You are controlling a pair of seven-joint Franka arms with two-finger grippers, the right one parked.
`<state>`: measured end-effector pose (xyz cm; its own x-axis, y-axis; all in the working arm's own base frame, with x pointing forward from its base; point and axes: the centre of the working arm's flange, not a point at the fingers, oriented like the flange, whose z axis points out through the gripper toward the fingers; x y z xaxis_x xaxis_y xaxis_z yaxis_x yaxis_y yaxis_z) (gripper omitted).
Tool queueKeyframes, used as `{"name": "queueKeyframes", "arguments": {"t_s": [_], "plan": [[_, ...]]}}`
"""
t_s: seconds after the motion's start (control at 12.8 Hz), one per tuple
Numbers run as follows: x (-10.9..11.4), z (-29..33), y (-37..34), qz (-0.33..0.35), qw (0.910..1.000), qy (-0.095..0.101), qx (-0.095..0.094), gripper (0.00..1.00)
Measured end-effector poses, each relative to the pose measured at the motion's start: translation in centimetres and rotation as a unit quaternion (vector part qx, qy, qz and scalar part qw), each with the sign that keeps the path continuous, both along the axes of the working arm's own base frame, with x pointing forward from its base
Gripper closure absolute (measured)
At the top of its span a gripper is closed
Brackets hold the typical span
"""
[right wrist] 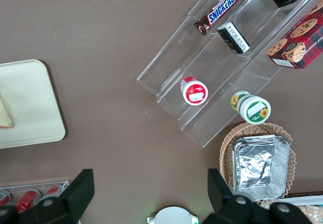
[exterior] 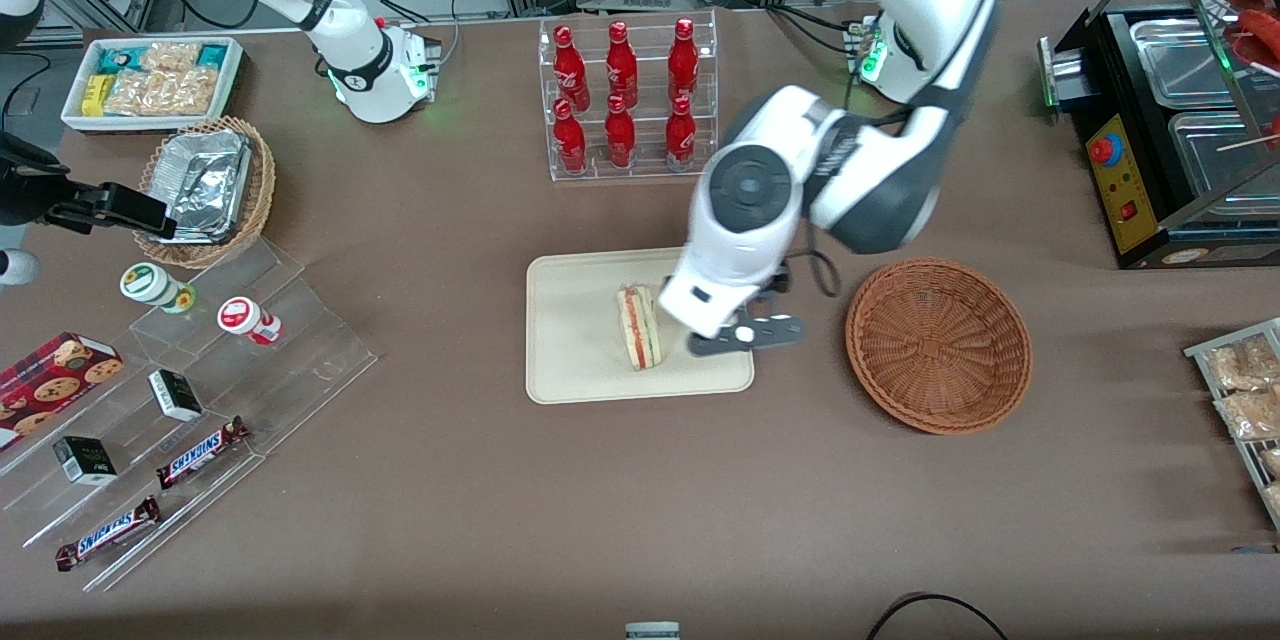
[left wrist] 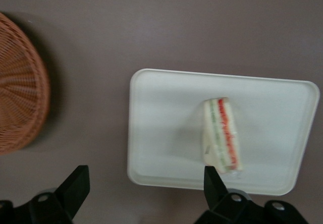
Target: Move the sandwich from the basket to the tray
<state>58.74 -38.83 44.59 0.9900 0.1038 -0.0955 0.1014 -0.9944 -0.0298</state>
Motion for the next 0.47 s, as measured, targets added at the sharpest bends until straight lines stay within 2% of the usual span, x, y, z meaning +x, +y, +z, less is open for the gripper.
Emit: {"name": "queueKeyframes", "arguments": {"t_s": [0.24,0.47], "plan": [[1.2,2.5,9.7,-0.044,0.9989,0.014,-0.003,0.0],[0.7,5.0,20.5,-0.09,0.9954,0.029,-0.013,0.0]]}}
